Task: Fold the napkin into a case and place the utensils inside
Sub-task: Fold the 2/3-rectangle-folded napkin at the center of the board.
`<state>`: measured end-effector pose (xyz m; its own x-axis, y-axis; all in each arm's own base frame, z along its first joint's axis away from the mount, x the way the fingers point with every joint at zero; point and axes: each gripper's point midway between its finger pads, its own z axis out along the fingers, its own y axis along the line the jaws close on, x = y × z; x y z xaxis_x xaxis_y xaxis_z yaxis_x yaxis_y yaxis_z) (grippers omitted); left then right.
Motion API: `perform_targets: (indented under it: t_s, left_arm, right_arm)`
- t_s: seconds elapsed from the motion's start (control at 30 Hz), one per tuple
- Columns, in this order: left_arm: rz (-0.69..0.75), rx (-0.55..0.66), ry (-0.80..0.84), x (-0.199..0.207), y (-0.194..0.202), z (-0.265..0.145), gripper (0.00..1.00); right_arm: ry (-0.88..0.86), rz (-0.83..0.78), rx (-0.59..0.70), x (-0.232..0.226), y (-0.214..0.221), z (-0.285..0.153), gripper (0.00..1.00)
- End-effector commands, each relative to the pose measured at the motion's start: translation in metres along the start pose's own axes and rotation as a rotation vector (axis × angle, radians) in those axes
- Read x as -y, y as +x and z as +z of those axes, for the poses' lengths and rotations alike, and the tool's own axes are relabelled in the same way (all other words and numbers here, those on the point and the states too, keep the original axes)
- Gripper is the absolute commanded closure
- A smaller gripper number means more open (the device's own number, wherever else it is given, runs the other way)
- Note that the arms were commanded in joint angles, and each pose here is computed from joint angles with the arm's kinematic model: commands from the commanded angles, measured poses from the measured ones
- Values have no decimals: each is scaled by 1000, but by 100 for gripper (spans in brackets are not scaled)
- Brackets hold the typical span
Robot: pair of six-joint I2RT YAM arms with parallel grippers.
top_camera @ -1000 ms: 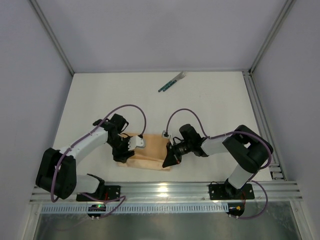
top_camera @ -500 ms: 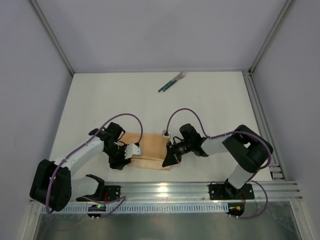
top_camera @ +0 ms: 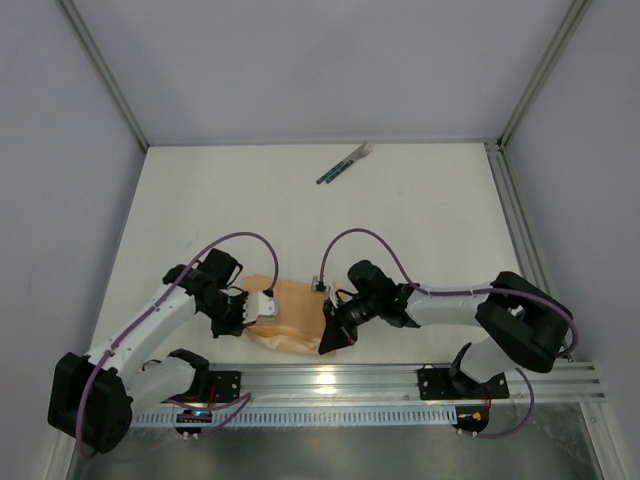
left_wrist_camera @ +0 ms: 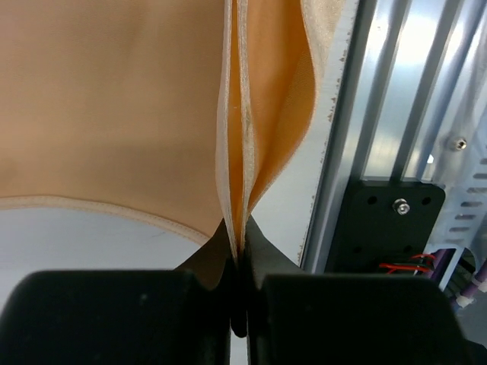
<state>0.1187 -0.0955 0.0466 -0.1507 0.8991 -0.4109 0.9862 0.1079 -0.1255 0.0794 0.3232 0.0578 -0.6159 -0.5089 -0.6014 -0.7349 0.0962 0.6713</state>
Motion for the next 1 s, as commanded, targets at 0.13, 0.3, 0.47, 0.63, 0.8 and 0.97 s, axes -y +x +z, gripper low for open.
perform_targets:
  t_s: [0.13, 0.3, 0.47, 0.63, 0.8, 0.97]
  left_arm:
    - [-16, 70, 31, 3, -22, -18, 100]
    - [-128, 64, 99, -22, -27, -4, 100]
    - [-248, 92, 166, -49, -15, -1, 79]
    - [-217, 124, 185, -45, -17, 2, 54]
    - [-212, 177, 111, -57, -30, -6, 46]
    - [-276, 279, -15, -85, -53, -15, 44]
  right_arm:
    - [-40, 80, 102, 1, -24, -20, 96]
    - [-56, 193, 106, 34, -22, -17, 96]
    - [-8, 311, 127, 70, -5, -19, 96]
    - [62, 294, 80, 84, 2, -18, 96]
    - [87, 222, 39, 81, 0, -23, 96]
    - [109, 180, -4, 83, -3, -23, 96]
